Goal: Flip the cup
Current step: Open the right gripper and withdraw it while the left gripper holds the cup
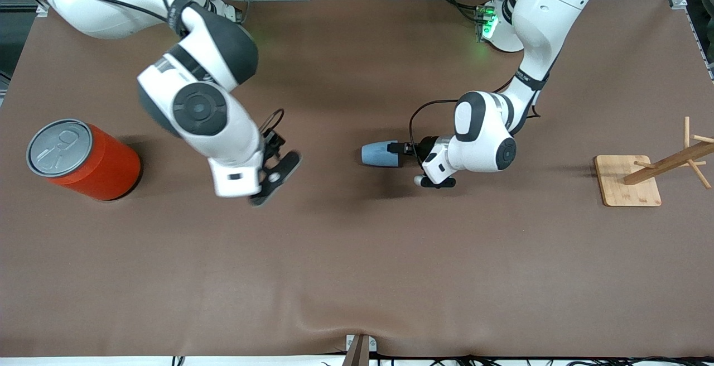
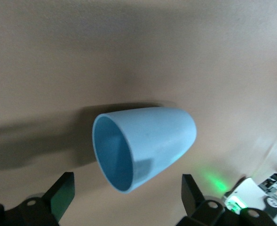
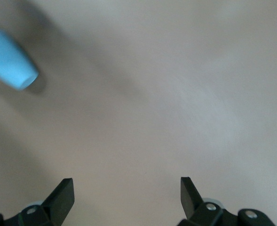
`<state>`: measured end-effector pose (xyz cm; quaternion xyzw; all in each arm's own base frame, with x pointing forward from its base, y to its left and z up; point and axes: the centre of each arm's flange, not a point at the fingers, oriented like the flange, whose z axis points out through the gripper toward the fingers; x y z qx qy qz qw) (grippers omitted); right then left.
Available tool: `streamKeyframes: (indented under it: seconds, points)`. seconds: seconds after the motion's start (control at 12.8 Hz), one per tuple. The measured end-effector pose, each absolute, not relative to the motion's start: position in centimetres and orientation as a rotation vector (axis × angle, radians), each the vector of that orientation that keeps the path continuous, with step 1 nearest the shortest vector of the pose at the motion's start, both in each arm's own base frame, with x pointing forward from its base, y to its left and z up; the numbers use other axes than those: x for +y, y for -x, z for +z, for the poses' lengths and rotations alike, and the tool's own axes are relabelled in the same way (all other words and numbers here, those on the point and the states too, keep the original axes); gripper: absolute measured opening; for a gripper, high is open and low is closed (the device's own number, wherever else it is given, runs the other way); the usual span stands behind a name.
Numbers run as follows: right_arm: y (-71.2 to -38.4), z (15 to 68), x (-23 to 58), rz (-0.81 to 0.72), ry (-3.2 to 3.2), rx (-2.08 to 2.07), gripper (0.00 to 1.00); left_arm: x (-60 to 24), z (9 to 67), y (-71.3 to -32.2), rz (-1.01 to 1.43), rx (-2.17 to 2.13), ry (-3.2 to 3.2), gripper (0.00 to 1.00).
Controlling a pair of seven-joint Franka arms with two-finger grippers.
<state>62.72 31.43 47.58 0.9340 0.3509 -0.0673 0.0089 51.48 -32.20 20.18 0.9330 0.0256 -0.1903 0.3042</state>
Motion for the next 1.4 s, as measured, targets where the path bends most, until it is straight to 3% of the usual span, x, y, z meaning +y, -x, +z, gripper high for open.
streamKeyframes:
  seconds: [0.23, 0.47, 1.01, 1.4]
  points:
    - [-62.6, 49.8, 31.1, -0.221, -3.044, 0.472, 1.00, -32.2, 19.1, -50.5, -0.492, 0.067, -2.486, 1.00]
    - [-63.8, 51.8, 29.1, -0.179, -3.065, 0.159, 1.00, -31.7, 17.9, -49.5, -0.489, 0.059, -2.474, 1.00]
    - [-68.7, 58.1, 17.4, 0.026, -3.106, -0.199, 1.00, -31.4, 17.4, -48.3, -0.351, 0.067, -2.369, 1.00]
    - [-71.4, 56.1, 13.7, 0.063, -3.179, -0.208, 1.00, -32.7, 16.6, -46.4, -0.277, 0.091, -2.333, 1.00]
